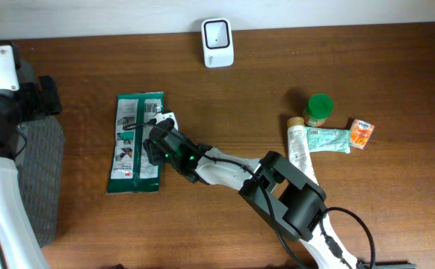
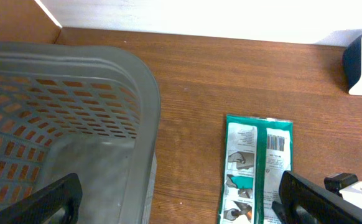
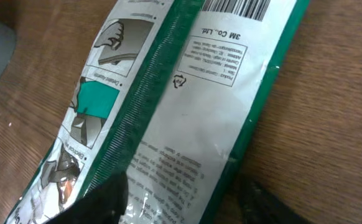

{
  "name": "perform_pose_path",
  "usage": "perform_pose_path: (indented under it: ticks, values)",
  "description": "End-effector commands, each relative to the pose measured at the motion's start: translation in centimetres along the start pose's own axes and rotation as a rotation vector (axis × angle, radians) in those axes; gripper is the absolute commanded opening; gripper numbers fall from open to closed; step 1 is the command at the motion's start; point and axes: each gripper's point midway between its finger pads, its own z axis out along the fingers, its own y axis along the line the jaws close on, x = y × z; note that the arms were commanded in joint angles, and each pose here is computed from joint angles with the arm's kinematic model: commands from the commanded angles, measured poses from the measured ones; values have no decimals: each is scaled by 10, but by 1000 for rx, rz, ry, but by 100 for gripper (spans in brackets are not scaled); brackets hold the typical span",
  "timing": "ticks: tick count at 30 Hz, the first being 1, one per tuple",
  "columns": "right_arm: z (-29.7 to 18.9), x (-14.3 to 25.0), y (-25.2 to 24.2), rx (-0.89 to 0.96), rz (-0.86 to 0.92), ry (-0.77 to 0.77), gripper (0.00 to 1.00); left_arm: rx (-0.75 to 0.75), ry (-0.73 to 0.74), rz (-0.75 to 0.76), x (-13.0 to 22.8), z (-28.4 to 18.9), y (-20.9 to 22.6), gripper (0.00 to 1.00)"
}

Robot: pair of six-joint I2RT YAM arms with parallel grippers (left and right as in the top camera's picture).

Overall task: Scan the item barcode
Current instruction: 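Reach the right gripper to the green 3M packet and grasp its edge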

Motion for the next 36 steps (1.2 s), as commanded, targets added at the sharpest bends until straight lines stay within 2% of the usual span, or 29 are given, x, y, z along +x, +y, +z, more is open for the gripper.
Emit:
perform_pose_path:
  ticks: [1, 5, 11, 18, 22, 25, 28, 29, 30, 31, 33, 34, 36]
  values:
    - [11, 16, -13, 43, -7, 27, 46, 2, -6, 13, -1, -1, 1, 99]
    - [11, 19, -14, 48, 15, 37, 32, 3, -6, 13, -1, -1, 1, 99]
    - [7, 26, -8, 45, 6, 119, 6, 3, -6, 13, -1, -1, 1, 99]
    - [-29, 4, -2, 163, -68, 305, 4, 3, -6, 13, -1, -1, 1, 99]
    - [-52, -5, -20, 189, -78, 415, 4, 2, -6, 13, -1, -1, 1, 99]
    - [-60, -2, -35, 147, -22, 493, 4, 2, -6, 13, -1, -1, 1, 99]
    - [-67, -7, -43, 26, 2, 552, 4, 2, -6, 13, -1, -1, 1, 99]
    - [-70, -10, -42, -43, 11, 567, 7, 2, -6, 13, -1, -1, 1, 99]
    - [-71, -12, -42, -76, 33, 574, 17, 2, -6, 13, -1, -1, 1, 99]
    - [-72, -15, -41, -108, 53, 575, 38, 2, -6, 13, -1, -1, 1, 99]
    - [-69, -25, -39, -145, 59, 542, 57, 2, -6, 13, -1, -1, 1, 99]
    - [-63, -33, -31, -169, 37, 498, 63, 2, -6, 13, -1, -1, 1, 99]
    - [-53, -38, -26, -142, 34, 449, 68, 3, -6, 13, -1, -1, 1, 99]
